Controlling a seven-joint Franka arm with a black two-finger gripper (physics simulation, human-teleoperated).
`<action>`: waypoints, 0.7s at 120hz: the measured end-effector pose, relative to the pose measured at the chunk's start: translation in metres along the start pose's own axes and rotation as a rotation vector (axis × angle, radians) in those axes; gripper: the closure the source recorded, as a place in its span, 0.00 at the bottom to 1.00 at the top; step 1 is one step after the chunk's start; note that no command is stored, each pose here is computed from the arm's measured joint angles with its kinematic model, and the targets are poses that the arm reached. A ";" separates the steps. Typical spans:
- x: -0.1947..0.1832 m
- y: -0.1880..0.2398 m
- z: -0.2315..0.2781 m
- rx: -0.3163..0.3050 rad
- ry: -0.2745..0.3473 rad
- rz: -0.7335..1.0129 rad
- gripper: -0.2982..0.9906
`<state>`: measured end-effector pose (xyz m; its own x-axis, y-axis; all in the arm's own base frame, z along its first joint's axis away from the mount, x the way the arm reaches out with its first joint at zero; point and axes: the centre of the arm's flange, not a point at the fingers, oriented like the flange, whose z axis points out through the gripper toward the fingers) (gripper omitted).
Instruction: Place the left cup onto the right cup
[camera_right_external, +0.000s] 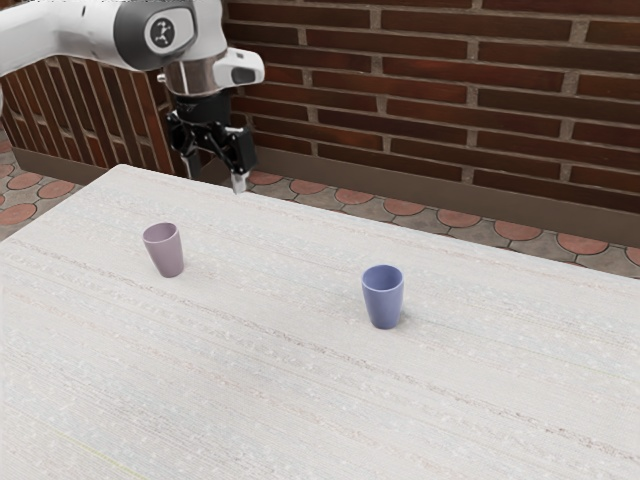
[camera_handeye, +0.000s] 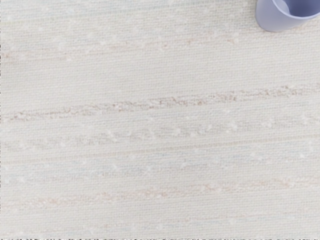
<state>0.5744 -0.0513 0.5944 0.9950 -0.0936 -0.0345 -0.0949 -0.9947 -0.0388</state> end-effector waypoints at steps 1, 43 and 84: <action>0.000 -0.001 0.000 0.000 0.000 -0.001 0.23; 0.000 -0.007 0.003 -0.001 -0.002 -0.011 0.23; 0.007 -0.034 0.016 -0.003 -0.010 -0.056 0.23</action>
<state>0.5846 -0.0177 0.5797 0.9984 -0.0372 -0.0426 -0.0388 -0.9985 -0.0375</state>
